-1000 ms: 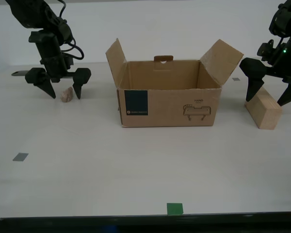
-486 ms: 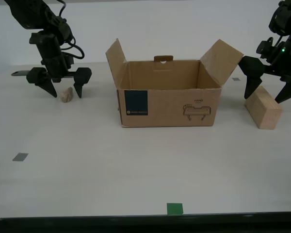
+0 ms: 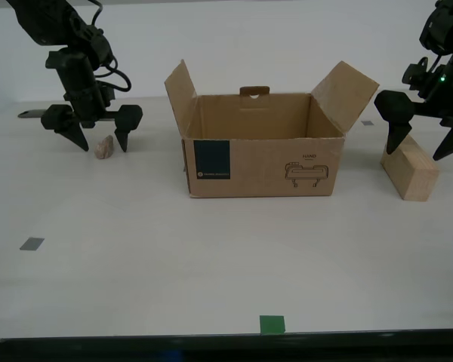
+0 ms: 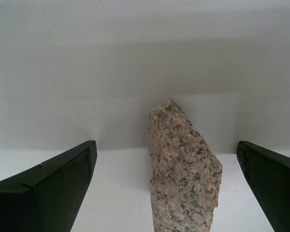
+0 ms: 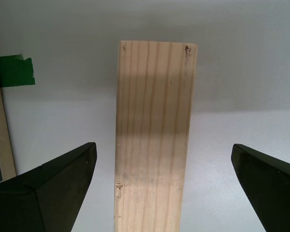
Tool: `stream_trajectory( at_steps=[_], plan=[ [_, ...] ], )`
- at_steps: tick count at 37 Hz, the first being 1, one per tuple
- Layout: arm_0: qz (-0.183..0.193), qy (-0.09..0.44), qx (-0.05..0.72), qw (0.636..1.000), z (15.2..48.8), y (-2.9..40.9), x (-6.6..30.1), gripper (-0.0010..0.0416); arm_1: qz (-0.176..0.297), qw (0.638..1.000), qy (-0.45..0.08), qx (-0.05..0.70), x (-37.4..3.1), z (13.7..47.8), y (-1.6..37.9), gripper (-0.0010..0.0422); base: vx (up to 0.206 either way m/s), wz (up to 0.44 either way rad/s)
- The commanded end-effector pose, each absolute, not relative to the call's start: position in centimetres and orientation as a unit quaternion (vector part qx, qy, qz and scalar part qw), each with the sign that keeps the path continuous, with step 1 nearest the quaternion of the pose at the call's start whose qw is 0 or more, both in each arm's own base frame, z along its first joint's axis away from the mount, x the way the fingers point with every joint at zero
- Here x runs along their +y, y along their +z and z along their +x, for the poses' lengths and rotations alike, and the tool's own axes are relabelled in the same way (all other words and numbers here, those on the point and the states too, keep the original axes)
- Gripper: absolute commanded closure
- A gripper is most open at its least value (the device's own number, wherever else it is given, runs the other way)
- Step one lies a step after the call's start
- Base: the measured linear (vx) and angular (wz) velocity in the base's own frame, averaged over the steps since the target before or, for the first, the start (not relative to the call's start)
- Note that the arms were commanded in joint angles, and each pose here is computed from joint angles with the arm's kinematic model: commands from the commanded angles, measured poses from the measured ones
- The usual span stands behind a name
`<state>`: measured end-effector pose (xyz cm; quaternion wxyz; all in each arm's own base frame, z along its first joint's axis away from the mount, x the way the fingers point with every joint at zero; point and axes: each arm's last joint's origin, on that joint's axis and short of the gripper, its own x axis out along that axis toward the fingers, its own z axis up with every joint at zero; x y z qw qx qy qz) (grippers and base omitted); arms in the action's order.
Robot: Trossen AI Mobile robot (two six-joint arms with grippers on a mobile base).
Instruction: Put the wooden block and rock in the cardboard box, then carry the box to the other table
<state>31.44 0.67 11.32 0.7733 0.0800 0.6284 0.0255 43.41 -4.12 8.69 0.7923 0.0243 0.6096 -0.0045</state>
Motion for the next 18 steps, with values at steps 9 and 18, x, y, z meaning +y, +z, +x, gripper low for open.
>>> stream_trajectory(
  at_steps=[9, 18],
  plan=[
    [0.076, 0.029, 0.632, 0.770, 30.6, 9.8, 1.0, 0.0016, 0.023, 0.792, -0.005, 0.610, -4.1, 43.4, 8.7, 0.0014, 0.000, 0.000],
    [0.075, 0.031, 0.639, 0.765, 30.1, 8.8, 1.2, 0.0016, 0.023, 0.793, -0.005, 0.609, -4.1, 43.4, 8.7, 0.0014, 0.000, 0.000]
  ],
)
